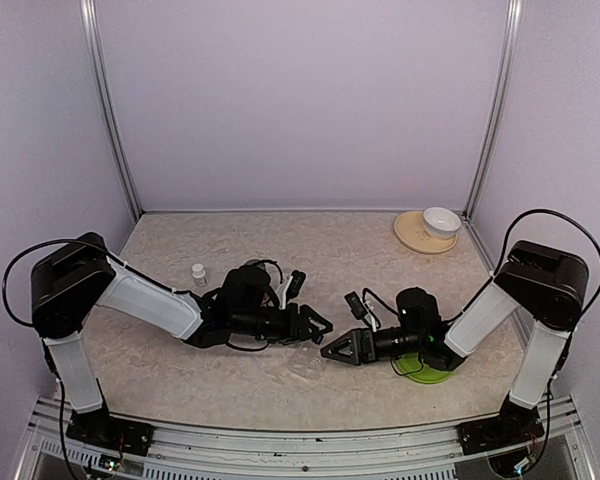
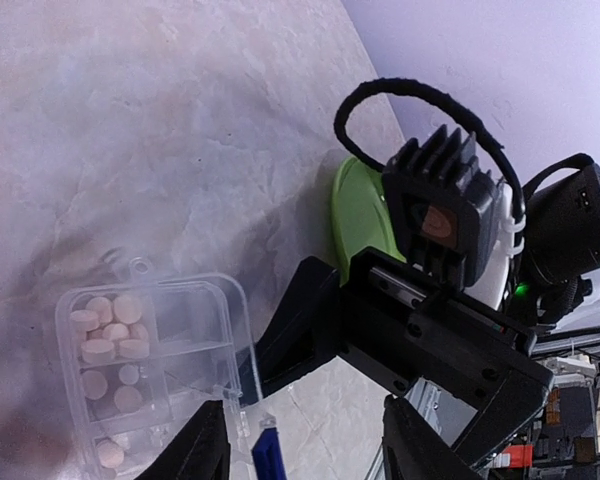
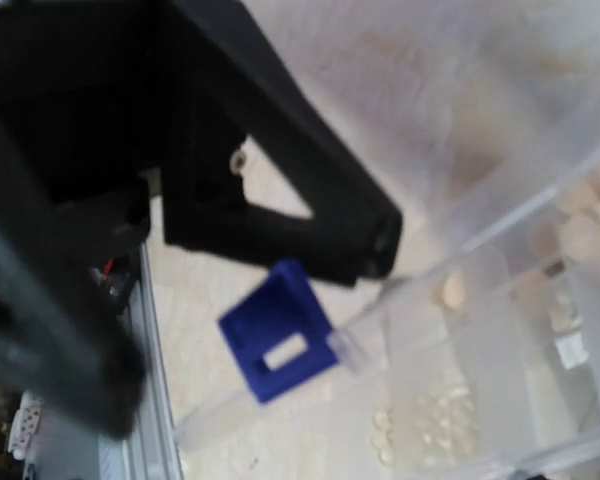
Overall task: Sort the pills into containers
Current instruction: Close the lid of the pill container.
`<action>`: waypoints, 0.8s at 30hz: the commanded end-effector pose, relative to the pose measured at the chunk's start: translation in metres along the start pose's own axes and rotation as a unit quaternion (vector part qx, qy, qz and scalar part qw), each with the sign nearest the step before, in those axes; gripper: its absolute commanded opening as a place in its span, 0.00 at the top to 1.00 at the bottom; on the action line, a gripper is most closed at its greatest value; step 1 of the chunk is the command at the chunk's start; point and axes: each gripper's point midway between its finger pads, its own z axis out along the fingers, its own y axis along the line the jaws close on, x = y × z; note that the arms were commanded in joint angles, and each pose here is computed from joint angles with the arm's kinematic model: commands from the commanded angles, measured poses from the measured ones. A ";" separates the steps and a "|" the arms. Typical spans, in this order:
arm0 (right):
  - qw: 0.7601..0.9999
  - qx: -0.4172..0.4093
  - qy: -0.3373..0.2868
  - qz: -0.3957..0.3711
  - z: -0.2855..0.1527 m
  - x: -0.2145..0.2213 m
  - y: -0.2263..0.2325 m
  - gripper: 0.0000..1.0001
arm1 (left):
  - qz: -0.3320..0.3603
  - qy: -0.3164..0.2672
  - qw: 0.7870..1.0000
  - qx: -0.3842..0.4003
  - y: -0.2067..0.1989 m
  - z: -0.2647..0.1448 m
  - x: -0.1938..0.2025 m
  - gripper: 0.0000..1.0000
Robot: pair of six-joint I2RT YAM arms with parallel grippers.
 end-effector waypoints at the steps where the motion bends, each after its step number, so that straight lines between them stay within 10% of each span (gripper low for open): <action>1: 1.000 -0.014 -0.013 0.002 -0.002 -0.007 0.003 0.10 | 0.025 0.008 0.999 0.027 -0.022 0.005 -0.002 0.48; 24: 0.997 0.038 -0.020 0.058 -0.002 -0.012 -0.021 0.17 | -0.014 0.068 0.997 -0.016 0.011 0.027 0.029 0.49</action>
